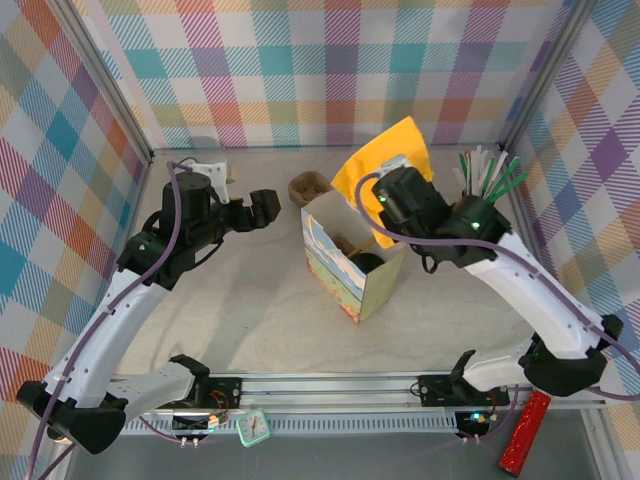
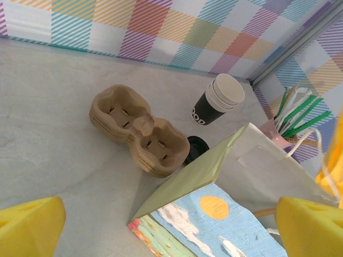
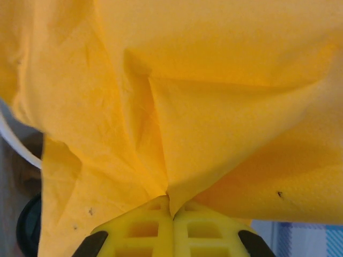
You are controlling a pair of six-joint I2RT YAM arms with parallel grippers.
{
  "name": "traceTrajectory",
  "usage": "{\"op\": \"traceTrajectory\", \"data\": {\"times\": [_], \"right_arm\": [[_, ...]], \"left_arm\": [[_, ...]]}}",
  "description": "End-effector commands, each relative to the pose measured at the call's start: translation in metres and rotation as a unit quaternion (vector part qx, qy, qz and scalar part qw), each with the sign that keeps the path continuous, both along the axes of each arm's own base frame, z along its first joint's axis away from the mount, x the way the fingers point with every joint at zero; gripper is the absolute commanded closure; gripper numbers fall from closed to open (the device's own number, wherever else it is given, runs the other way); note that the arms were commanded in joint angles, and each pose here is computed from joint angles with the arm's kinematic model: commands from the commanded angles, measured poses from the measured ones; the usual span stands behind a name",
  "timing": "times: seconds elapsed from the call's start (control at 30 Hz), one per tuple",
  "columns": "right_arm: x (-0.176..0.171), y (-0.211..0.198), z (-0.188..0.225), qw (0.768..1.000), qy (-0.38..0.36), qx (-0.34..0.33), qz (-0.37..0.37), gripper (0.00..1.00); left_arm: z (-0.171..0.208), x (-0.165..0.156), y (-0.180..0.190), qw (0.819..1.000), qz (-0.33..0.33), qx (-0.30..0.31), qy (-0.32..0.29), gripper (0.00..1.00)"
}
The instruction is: Pack the takeout coffee
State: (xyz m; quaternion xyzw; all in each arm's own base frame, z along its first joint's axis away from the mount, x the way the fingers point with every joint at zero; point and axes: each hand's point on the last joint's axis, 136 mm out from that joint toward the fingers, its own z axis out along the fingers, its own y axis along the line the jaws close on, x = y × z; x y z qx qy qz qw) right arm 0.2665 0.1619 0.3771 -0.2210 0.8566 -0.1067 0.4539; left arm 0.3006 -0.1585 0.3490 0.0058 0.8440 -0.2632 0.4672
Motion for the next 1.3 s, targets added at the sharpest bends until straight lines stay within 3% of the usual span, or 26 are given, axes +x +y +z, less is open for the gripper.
{"op": "traceTrajectory", "data": {"times": [0.0,0.2,0.4,0.67,1.27], "right_arm": [[-0.007,-0.016,0.053,0.996,-0.079,0.036,-0.002,1.00],[-0.009,0.003,0.061,0.995,-0.089,0.032,0.032,1.00],[-0.001,0.022,0.025,0.997,-0.060,-0.038,0.035,1.00],[-0.003,0.026,-0.022,0.998,0.004,-0.067,0.019,1.00],[-0.029,0.073,-0.108,0.983,0.175,-0.024,0.047,0.98]], "left_arm": [[0.014,0.000,-0.001,1.000,0.002,-0.013,-0.024,0.00],[0.014,0.002,-0.003,1.000,0.000,-0.014,-0.022,0.00],[0.013,0.000,-0.001,1.000,0.002,-0.011,-0.020,0.00],[0.011,0.000,-0.002,1.000,0.002,-0.011,-0.019,0.00],[0.004,-0.003,0.002,1.000,0.006,-0.003,-0.014,0.00]]}}
